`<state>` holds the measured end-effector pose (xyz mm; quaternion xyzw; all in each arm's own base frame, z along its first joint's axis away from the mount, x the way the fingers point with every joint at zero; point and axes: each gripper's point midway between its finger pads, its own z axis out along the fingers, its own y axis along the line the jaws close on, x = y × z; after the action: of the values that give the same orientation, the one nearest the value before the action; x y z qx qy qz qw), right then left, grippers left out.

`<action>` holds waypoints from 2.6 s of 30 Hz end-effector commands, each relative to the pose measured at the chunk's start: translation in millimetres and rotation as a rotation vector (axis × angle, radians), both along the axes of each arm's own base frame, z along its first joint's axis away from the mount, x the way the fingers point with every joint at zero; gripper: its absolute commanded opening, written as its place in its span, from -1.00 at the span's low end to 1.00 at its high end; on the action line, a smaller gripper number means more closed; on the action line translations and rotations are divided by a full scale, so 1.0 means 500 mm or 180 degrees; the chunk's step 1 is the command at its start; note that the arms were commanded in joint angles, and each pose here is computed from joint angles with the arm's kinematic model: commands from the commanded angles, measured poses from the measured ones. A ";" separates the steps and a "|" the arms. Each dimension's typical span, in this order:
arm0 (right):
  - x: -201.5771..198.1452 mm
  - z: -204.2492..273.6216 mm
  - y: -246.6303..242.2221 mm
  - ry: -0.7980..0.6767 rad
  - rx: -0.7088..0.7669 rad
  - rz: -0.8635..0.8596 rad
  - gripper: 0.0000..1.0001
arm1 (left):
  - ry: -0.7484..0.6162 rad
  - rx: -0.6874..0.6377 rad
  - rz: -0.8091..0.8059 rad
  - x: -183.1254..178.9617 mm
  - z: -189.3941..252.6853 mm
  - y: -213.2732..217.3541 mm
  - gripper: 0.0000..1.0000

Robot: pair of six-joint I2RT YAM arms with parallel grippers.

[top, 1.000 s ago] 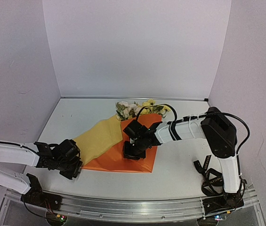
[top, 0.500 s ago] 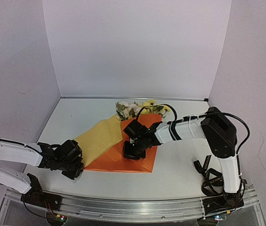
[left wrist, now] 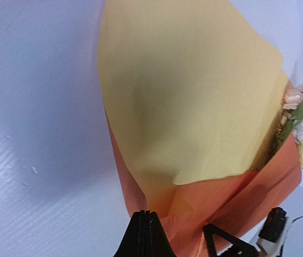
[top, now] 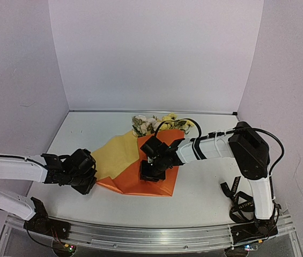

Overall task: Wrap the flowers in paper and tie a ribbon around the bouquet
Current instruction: Pick up the two-thirds-folded wrapping paper from the center of the board, then fold the 2/3-folded wrapping paper at the center of the board.

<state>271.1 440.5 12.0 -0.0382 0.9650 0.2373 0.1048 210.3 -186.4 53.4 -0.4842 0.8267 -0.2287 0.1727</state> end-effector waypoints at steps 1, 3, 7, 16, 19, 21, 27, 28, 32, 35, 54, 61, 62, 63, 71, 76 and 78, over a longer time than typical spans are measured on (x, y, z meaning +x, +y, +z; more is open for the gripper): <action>-0.013 -0.055 -0.023 0.0095 -0.0246 0.0022 -0.60 | -0.0373 0.0207 -0.0333 0.035 0.070 -0.016 -1.00; -0.013 -0.057 -0.024 0.0085 -0.0259 0.0025 -0.60 | -0.0466 0.0229 -0.0464 0.045 0.087 -0.030 -1.00; -0.012 -0.060 -0.025 0.0079 -0.0274 0.0017 -0.60 | -0.0740 0.0286 -0.0839 0.067 0.134 -0.073 -1.00; -0.010 -0.071 -0.028 0.0079 -0.0316 0.0001 -0.59 | -0.1288 0.0405 -0.1944 0.063 0.214 -0.210 -1.00; -0.010 -0.075 -0.030 0.0079 -0.0316 -0.0004 -0.59 | -0.1405 0.0373 -0.2330 0.053 0.223 -0.263 -0.99; -0.010 -0.074 -0.025 0.0080 -0.0259 -0.0007 -0.58 | -0.1464 0.0308 -0.2572 0.047 0.224 -0.299 -1.00; 0.006 -0.036 0.009 0.0057 0.0222 0.0022 -0.57 | -0.1450 0.0367 -0.3015 0.039 0.189 -0.347 -0.99; 0.008 -0.029 0.010 0.0079 0.0318 0.0023 -0.56 | -0.1437 0.0369 -0.3036 0.038 0.185 -0.348 -0.99; 0.028 0.020 0.011 0.0088 0.0643 -0.0005 -0.55 | -0.1422 0.0414 -0.3036 0.039 0.178 -0.346 -1.00; 0.029 0.062 0.013 0.0084 0.0798 0.0063 -0.55 | -0.1411 0.0500 -0.2931 0.048 0.176 -0.333 -1.00; -0.023 0.013 0.030 0.0226 0.0652 0.0463 -0.57 | -0.1017 0.0721 -0.2283 0.037 0.119 -0.206 -0.83; -0.025 -0.004 0.026 0.0243 0.0591 0.0449 -0.58 | -0.1008 0.1027 -0.2351 0.017 0.063 -0.169 0.62; -0.025 -0.004 0.026 0.0235 0.0585 0.0447 -0.59 | -0.1026 0.1025 -0.2348 0.017 0.063 -0.170 0.68; -0.025 -0.004 0.026 0.0228 0.0579 0.0450 -0.59 | -0.1045 0.1027 -0.2353 0.017 0.063 -0.171 0.74; -0.029 -0.019 0.025 0.0251 0.0518 0.0453 -0.59 | -0.1450 0.0998 -0.2425 0.009 0.108 -0.196 0.98; -0.029 -0.032 0.022 0.0279 0.0481 0.0433 -0.59 | -0.1661 0.0963 -0.2604 0.009 0.128 -0.216 0.99; -0.029 -0.033 0.023 0.0285 0.0478 0.0426 -0.59 | -0.1705 0.0933 -0.2742 0.005 0.127 -0.235 0.99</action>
<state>257.7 455.3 13.7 -0.0836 0.9338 0.3440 0.0518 207.9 -286.7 102.3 -0.0352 0.9163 -0.2528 0.3086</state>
